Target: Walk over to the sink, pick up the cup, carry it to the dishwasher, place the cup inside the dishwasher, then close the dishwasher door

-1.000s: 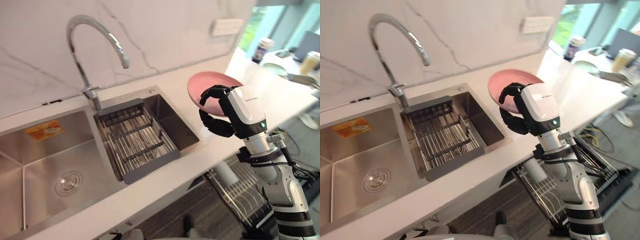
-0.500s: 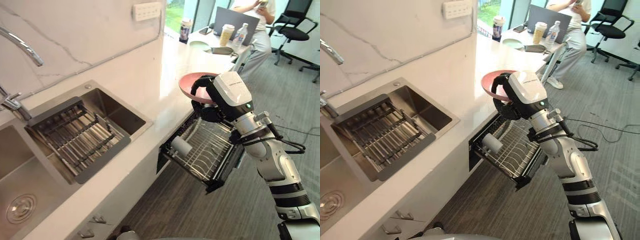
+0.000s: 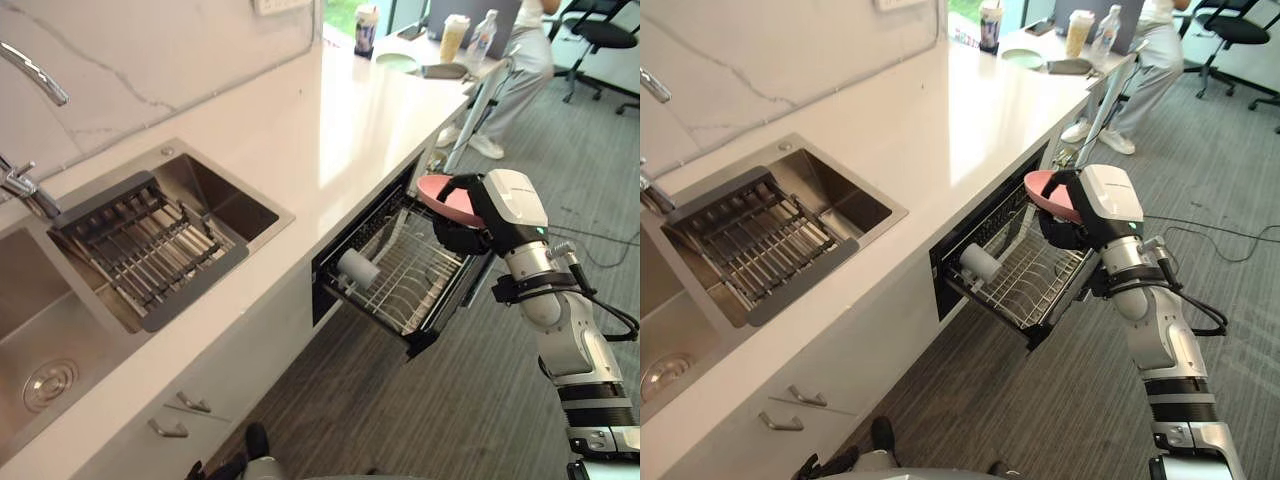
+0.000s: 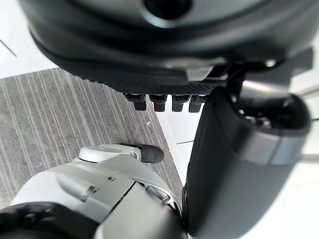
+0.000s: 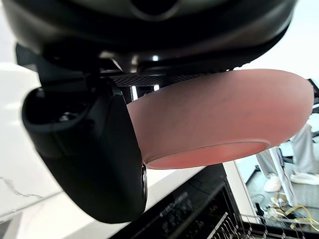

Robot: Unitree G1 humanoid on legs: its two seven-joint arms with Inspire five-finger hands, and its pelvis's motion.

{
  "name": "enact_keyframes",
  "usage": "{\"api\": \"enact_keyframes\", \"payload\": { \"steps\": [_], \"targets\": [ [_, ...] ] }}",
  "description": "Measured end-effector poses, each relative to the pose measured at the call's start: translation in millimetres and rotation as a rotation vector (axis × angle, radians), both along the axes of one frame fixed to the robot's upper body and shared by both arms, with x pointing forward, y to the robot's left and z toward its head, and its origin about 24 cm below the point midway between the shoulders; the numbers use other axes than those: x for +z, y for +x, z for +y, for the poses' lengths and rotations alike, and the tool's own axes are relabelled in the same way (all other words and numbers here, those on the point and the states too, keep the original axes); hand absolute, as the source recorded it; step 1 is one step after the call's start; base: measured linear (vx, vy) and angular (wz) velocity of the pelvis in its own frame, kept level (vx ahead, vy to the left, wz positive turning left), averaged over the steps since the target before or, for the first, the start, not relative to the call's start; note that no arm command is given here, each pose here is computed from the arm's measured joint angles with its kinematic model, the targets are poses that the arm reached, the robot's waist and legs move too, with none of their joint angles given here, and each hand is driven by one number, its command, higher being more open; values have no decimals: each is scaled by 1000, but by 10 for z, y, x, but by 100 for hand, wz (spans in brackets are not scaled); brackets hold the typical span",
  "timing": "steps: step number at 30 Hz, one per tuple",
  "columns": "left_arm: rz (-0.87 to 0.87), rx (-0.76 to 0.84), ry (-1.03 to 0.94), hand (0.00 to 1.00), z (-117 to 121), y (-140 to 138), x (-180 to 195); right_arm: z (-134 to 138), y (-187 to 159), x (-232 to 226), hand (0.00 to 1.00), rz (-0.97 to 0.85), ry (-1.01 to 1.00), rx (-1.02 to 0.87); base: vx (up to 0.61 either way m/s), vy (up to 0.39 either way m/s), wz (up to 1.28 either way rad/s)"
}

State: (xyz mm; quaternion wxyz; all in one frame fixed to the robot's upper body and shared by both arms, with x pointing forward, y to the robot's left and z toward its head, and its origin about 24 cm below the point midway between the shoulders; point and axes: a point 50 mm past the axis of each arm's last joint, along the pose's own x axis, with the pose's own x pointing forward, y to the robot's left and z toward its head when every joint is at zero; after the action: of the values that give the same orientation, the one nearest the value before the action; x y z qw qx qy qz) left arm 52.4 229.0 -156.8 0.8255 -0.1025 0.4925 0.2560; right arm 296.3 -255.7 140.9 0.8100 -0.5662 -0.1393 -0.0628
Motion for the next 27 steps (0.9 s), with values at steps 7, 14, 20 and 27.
{"api": "enact_keyframes", "payload": {
  "steps": [7,14,20,27],
  "targets": [
    [-155,-81,-40,100,-70,542,117,-182,355,212,0,-85,134,-141,7,83,3],
    [-314,-120,-75,100,-191,1028,302,-168,596,742,0,-192,118,-140,6,69,-1],
    [-358,-122,-106,100,-230,1190,372,-204,722,1167,0,-226,50,-147,2,52,-1],
    [-390,-164,-149,100,-371,1353,422,-364,798,1184,100,-116,71,-201,1,43,1]
  ]
}}
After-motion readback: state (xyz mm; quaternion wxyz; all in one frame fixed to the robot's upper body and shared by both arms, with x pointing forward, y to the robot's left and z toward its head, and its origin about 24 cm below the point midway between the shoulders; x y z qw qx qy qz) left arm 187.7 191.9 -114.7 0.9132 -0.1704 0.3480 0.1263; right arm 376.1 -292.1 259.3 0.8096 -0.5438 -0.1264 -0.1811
